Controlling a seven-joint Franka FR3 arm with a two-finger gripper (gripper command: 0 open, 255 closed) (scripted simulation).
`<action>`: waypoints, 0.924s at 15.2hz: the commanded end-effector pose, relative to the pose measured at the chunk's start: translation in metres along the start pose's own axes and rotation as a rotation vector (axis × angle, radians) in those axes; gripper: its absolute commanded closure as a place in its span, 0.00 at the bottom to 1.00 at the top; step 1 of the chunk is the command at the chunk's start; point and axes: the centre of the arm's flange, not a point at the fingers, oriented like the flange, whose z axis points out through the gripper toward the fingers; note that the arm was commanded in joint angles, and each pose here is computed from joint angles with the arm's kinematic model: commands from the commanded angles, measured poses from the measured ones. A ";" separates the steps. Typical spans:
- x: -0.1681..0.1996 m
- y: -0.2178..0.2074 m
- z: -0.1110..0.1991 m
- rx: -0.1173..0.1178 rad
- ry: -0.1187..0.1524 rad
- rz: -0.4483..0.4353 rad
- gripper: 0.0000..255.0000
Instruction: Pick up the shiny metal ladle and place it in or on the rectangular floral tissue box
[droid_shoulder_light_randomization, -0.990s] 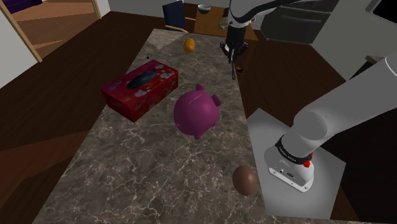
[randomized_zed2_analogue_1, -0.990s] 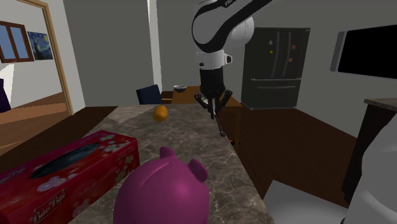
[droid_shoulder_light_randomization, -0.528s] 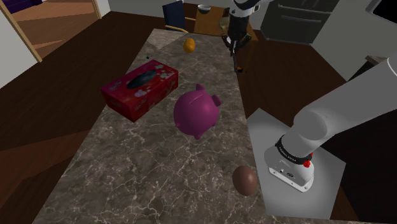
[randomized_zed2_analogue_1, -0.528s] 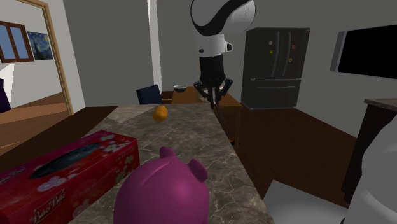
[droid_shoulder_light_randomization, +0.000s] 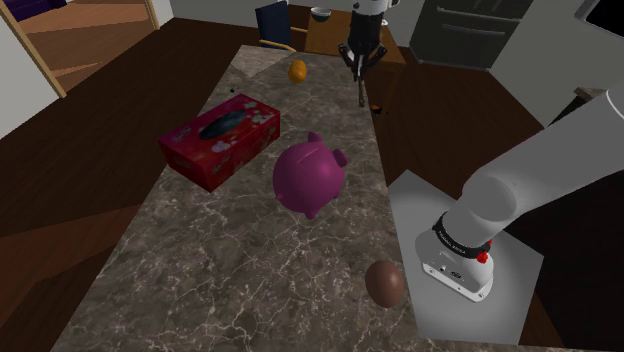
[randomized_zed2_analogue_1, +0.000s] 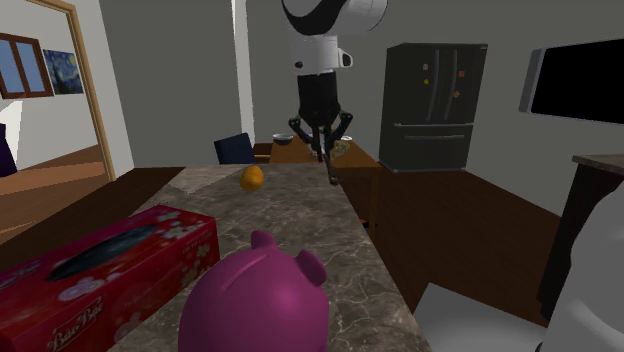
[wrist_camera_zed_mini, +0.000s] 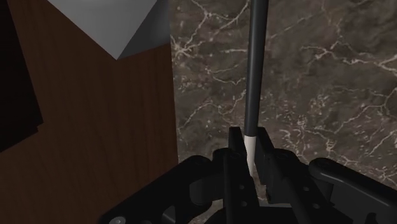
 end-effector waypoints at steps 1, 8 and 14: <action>-0.012 -0.025 -0.003 0.000 -0.001 0.001 1.00; -0.051 -0.108 -0.016 0.000 -0.001 0.001 1.00; -0.084 -0.179 -0.026 0.000 -0.001 0.001 1.00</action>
